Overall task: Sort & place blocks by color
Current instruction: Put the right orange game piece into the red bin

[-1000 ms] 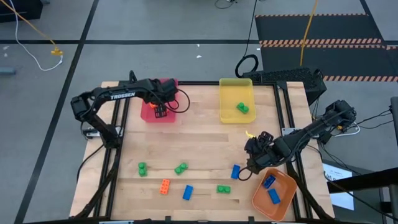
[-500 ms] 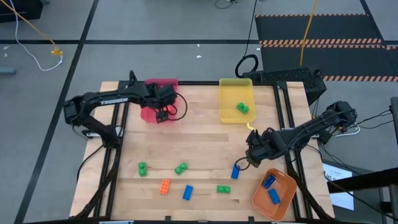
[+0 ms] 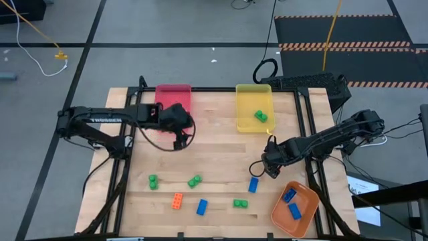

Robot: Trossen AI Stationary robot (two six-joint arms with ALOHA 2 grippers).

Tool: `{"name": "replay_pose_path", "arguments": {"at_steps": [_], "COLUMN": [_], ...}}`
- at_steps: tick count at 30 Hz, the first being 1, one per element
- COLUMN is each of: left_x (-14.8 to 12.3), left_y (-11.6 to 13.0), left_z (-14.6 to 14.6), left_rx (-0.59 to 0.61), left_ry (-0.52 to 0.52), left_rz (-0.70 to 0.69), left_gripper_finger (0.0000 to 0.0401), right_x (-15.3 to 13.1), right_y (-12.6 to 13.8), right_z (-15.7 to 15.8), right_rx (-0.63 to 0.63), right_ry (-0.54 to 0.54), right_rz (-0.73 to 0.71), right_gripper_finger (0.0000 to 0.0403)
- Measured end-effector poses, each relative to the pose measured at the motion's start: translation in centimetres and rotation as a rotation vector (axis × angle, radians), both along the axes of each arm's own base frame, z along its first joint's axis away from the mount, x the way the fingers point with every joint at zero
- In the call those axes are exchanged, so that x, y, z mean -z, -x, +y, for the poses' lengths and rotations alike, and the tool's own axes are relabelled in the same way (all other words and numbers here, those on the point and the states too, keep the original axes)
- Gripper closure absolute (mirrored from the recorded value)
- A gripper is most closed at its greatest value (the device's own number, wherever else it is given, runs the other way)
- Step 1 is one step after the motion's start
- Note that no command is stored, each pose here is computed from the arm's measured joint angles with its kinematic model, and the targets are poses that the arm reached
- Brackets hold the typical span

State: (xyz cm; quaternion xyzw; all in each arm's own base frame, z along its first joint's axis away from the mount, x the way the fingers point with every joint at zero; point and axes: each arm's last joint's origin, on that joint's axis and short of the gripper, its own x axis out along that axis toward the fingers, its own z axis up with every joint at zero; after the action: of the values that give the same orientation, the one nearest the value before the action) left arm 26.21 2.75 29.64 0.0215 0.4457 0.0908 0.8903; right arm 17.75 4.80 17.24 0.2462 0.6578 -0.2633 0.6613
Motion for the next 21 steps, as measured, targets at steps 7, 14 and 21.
{"name": "replay_pose_path", "arguments": {"at_steps": [7, 14, 21], "left_x": [1.7, 4.1, 5.5], "left_y": [-1.2, -1.1, -1.1], "left_z": [-2.0, -2.7, -3.2], "left_rx": [0.043, 0.03, 0.038], "left_ry": [0.017, 0.051, 0.064], "left_rz": [-0.112, -0.142, -0.198], "left_gripper_finger": [0.0139, 0.0142, 0.0148], "right_x": [1.5, 2.6, 2.9], "right_y": [0.5, 0.7, 0.6], "right_z": [0.0, 0.1, 0.1], "right_rx": [0.002, -0.004, -0.099], "right_ry": [-0.031, -0.091, -0.094], "right_rz": [-0.005, -0.025, -0.059], "right_gripper_finger": [0.0104, 0.0158, 0.026]}}
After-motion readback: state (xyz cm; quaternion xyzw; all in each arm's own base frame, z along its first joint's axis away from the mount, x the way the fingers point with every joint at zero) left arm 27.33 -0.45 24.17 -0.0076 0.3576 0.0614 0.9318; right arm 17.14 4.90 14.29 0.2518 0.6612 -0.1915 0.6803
